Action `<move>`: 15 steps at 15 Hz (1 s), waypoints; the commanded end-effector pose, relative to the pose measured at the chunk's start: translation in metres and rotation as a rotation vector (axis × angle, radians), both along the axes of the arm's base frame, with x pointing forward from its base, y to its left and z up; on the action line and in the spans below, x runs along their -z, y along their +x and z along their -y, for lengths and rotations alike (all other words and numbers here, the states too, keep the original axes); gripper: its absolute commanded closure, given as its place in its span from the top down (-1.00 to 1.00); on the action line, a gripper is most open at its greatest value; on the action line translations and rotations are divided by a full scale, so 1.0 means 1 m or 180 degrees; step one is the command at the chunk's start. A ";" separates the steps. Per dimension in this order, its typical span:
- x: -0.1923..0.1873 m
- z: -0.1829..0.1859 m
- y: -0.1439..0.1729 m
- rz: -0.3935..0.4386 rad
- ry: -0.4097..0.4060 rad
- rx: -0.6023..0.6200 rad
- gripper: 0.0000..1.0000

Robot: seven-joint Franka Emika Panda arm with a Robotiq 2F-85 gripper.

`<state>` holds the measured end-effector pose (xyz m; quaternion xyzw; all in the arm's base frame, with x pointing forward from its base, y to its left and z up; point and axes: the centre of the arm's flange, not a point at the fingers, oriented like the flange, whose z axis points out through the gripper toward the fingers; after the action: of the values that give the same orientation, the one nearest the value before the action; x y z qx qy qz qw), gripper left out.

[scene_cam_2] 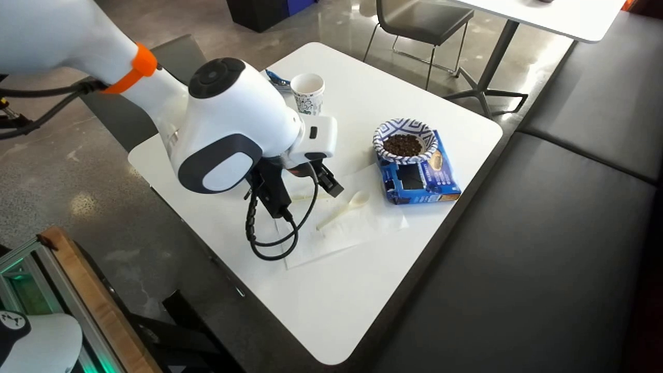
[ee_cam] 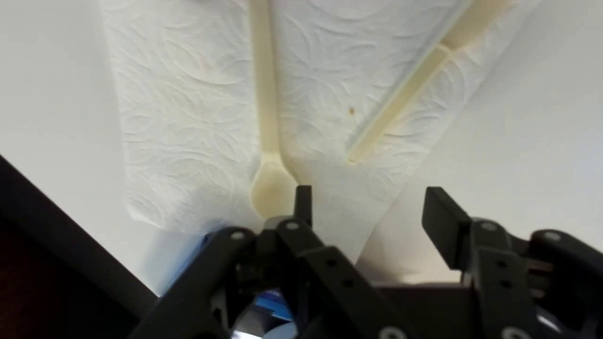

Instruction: Use the white spoon to place some cereal from the blue bowl into the coffee cup then put the spoon back on the napkin.

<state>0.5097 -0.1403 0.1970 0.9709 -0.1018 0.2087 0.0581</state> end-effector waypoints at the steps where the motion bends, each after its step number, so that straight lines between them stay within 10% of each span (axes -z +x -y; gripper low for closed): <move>1: -0.011 0.037 -0.024 -0.0019 -0.0029 -0.0229 0.90; 15: 0.027 0.064 -0.024 -0.0068 0.0067 -0.0079 1.00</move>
<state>0.4860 -0.1943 0.1903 0.9748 -0.0769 0.2017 0.0562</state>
